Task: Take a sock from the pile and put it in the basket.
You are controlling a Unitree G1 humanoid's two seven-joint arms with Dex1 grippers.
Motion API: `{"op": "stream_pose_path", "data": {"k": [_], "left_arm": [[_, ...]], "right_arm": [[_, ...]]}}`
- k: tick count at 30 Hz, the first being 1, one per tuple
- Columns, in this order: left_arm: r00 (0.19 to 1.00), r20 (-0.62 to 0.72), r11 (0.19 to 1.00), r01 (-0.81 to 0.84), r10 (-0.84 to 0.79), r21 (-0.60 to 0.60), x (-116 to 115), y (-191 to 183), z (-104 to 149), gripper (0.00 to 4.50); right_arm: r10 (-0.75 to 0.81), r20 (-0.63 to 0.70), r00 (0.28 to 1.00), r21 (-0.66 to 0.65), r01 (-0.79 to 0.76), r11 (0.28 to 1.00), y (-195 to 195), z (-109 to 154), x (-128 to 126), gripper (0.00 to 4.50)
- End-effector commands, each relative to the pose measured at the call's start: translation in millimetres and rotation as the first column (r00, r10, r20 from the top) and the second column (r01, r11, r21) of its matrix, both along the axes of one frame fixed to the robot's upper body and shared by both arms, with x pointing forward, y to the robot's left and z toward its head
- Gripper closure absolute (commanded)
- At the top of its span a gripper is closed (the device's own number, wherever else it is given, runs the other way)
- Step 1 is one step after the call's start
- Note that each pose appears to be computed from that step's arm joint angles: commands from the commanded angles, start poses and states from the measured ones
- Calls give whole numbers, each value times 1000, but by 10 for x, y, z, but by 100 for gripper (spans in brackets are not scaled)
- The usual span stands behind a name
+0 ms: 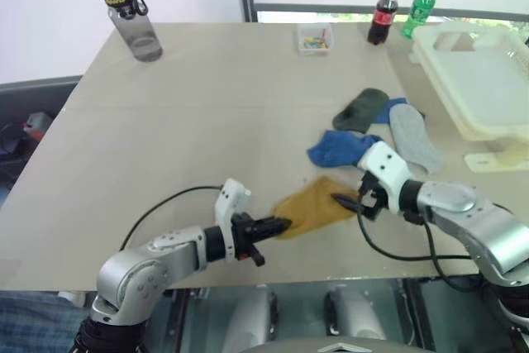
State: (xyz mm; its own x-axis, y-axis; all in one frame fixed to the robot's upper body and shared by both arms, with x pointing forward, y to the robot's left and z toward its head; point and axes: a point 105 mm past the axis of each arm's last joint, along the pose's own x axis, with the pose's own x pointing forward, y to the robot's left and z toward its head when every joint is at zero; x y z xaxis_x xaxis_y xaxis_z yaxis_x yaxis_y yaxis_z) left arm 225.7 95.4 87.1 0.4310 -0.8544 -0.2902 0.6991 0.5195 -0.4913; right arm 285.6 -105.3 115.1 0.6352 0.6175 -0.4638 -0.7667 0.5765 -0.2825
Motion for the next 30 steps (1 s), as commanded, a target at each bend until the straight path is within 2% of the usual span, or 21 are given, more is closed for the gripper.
{"op": "stream_pose_path", "data": {"k": [1,2,4,8,9,12,16,18,22,26,30], "left_arm": [[998,65,1000,8,-7,-26,34,-52,96,301],[997,74,1000,-6,7,-20,60,-37,94,287],[996,86,999,-38,38,-1,115,3,69,192],[986,110,990,-130,123,52,274,110,-4,61],[983,112,988,-149,143,48,298,136,4,6],[986,69,988,-154,153,6,246,196,57,6],[988,23,987,-154,153,52,170,296,34,6],[987,11,986,-163,162,37,166,337,75,6],[984,-15,984,-177,178,20,170,397,123,6],[979,-35,980,-199,199,28,207,439,89,6],[973,-58,975,-224,224,6,275,448,87,6]], "right_arm": [[5,50,999,-60,-2,998,-34,-64,43,0],[-2,47,999,-80,6,997,-60,-114,51,0],[-20,38,999,-96,24,995,-93,-172,61,0],[-48,20,999,-100,50,994,-138,-201,77,0],[-56,15,998,-106,58,993,-159,-210,80,0],[-68,11,998,-111,68,992,-180,-217,88,0],[-71,12,997,-110,72,991,-166,-228,84,0],[-73,18,997,-104,74,992,-157,-212,84,0],[-63,65,996,-23,65,998,-92,-18,99,0],[26,181,983,107,-46,993,106,303,73,0],[52,225,973,124,-81,989,212,271,55,0]]}}
